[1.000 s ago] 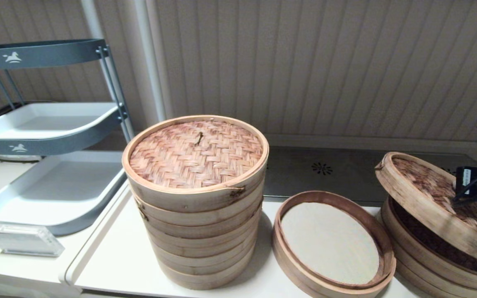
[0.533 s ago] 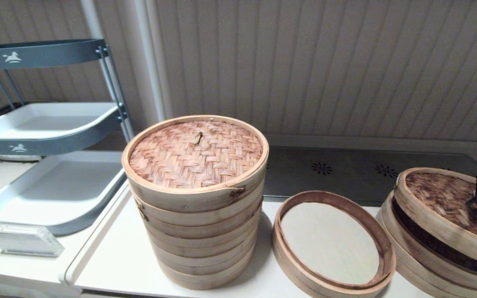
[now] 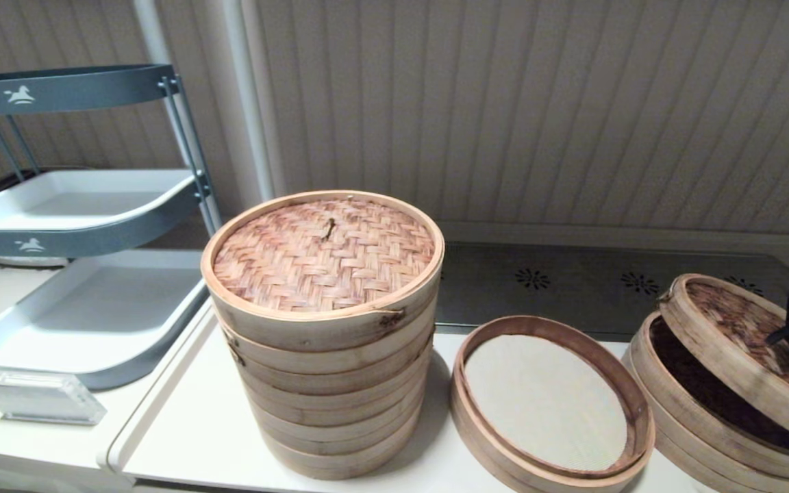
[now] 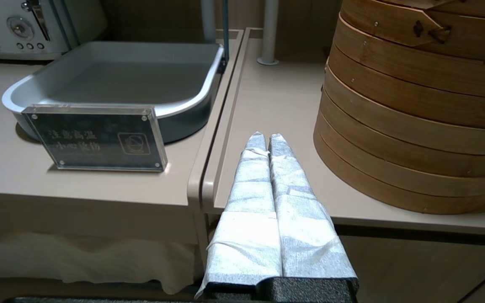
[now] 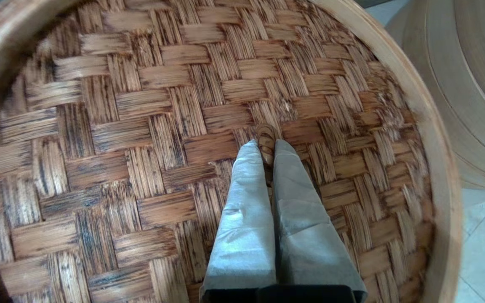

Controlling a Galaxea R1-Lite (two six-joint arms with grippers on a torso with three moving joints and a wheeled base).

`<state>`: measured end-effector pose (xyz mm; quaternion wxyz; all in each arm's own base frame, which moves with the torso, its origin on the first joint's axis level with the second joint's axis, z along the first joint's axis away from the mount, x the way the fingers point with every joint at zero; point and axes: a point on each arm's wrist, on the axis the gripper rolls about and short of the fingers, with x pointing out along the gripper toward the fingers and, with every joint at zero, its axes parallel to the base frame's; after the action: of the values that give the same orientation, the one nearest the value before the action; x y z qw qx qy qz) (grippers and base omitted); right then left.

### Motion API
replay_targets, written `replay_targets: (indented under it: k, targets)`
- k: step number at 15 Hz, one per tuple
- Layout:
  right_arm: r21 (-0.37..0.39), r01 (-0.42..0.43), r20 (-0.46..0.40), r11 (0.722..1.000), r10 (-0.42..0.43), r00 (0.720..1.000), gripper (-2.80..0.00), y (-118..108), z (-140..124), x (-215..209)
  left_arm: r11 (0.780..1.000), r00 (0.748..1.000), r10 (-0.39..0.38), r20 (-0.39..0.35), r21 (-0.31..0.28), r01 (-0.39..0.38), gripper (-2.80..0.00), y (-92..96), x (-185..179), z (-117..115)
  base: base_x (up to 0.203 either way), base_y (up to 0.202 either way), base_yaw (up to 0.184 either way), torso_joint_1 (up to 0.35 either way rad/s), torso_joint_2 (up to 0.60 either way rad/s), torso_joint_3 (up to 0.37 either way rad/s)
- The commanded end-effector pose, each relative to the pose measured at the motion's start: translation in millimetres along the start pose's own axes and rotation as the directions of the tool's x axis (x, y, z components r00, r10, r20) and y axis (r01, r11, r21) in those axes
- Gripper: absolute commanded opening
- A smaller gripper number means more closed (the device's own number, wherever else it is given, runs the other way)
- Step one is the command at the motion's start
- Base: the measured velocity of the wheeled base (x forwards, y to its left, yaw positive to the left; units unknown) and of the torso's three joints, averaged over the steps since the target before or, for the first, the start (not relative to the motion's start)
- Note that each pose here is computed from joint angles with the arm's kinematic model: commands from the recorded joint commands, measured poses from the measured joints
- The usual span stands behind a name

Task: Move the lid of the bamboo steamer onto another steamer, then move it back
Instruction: Put the steamer

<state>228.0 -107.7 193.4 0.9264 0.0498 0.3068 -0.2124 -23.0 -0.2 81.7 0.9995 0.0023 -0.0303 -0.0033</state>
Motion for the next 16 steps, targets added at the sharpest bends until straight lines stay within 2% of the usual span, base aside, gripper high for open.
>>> replay_targets:
  k: [1,16]
  targets:
    - [-0.001,0.007,-0.002,1.000,-0.007,1.000,-2.80,-3.4,-2.4,6.3,1.000,1.000,0.001,-0.022,0.000,-0.001,-2.80,0.0,1.4,-6.9,0.000,0.000,0.000,0.000,0.00,0.000]
    - [-0.022,0.007,-0.020,1.000,-0.008,1.000,-2.80,-3.0,-7.7,18.2,1.000,1.000,0.001,-0.022,0.000,-0.001,-2.80,0.0,1.4,-6.9,0.000,0.000,0.000,0.000,0.00,0.000]
